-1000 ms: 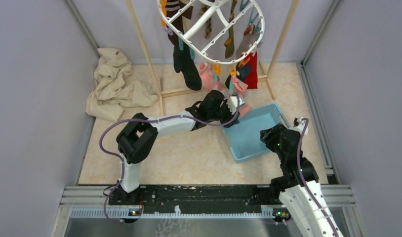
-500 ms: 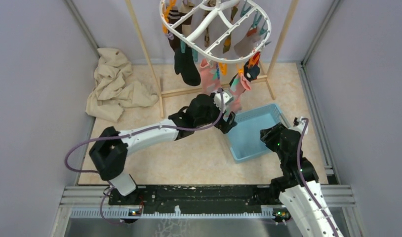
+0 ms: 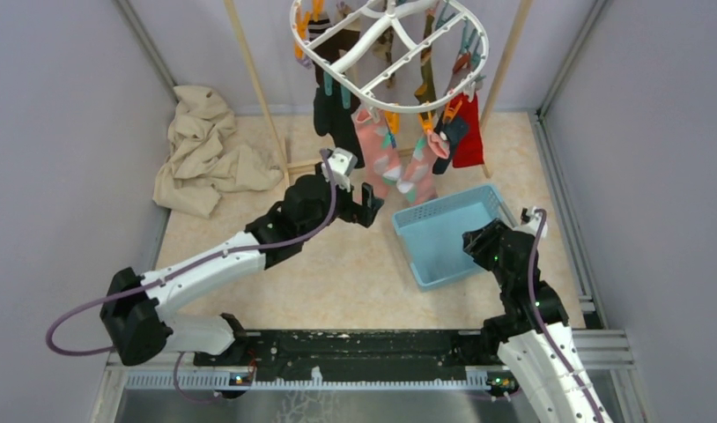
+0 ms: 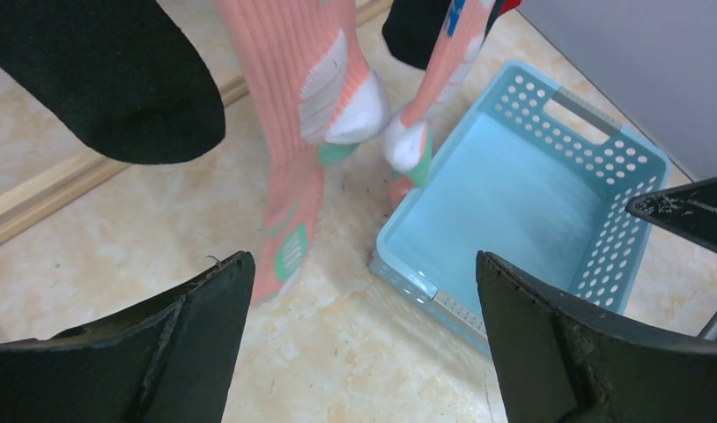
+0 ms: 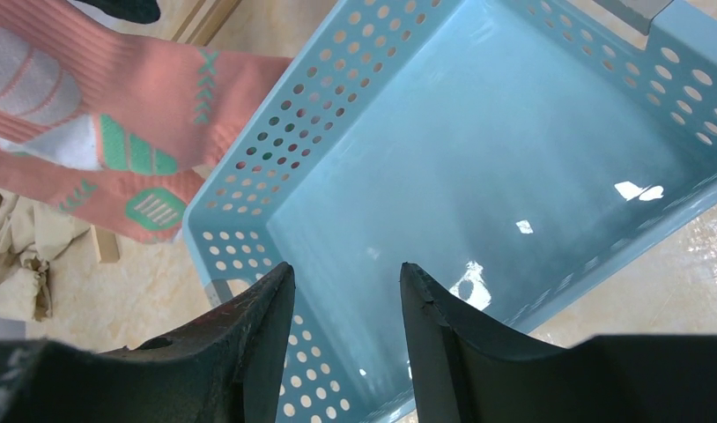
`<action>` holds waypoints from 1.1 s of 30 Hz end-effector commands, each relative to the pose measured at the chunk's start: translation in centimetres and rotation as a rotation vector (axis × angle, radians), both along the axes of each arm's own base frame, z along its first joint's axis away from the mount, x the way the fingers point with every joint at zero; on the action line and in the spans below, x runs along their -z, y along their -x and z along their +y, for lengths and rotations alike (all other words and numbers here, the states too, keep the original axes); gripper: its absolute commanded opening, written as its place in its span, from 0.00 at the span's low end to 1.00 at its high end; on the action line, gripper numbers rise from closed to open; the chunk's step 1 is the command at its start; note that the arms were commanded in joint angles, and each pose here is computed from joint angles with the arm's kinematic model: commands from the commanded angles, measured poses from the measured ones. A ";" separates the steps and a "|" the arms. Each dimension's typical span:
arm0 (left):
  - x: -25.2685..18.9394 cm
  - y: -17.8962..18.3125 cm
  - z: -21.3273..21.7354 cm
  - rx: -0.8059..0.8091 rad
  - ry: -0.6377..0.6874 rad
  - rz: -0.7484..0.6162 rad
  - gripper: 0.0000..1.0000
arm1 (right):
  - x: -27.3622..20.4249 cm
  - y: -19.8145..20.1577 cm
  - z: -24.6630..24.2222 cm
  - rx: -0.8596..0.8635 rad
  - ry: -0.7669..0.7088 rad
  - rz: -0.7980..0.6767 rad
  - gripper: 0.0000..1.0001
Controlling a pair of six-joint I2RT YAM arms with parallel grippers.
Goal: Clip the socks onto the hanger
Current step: Reset both arms
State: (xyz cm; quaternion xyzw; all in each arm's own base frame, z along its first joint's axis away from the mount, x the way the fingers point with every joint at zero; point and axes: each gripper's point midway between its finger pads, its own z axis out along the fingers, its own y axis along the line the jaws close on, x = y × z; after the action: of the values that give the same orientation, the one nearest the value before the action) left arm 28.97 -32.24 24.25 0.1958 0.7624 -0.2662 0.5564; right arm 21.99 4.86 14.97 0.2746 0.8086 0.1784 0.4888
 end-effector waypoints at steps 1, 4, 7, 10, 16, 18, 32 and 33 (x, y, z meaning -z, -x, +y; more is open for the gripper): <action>-1.0 0.2 3.1 -0.121 0.011 0.012 0.99 | -2.6 -0.8 -0.1 -0.024 0.039 -0.090 0.49; -0.5 0.6 5.2 -0.194 -0.015 0.038 0.99 | -2.6 -0.8 -0.5 -0.024 0.073 -0.075 0.50; -0.3 0.3 8.6 -0.354 -0.054 0.063 0.98 | -2.6 -1.1 0.0 -0.048 0.077 -0.063 0.50; -1.2 0.2 11.4 -0.472 -0.106 0.054 0.98 | -2.8 -1.5 0.4 -0.071 0.078 -0.065 0.52; -2.5 0.1 14.1 -0.580 -0.146 0.035 0.98 | -2.2 -2.2 0.4 -0.093 0.127 -0.053 0.52; -2.8 0.1 14.2 -0.586 -0.134 0.040 0.98 | -1.4 -2.4 0.4 -0.102 0.140 -0.032 0.52; -3.7 -1.2 11.8 -0.506 -0.050 0.044 0.98 | -0.2 -2.9 -0.4 -0.093 0.209 -0.006 0.52; -3.5 -1.3 11.7 -0.504 -0.053 0.045 0.99 | -0.1 -2.8 -0.4 -0.094 0.212 -0.005 0.52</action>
State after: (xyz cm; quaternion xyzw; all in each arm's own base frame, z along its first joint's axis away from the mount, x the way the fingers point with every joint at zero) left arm 29.63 -19.56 26.23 0.0101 0.8165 -0.0804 0.5717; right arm 23.92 4.96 12.92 0.1867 0.8539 0.1193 0.4709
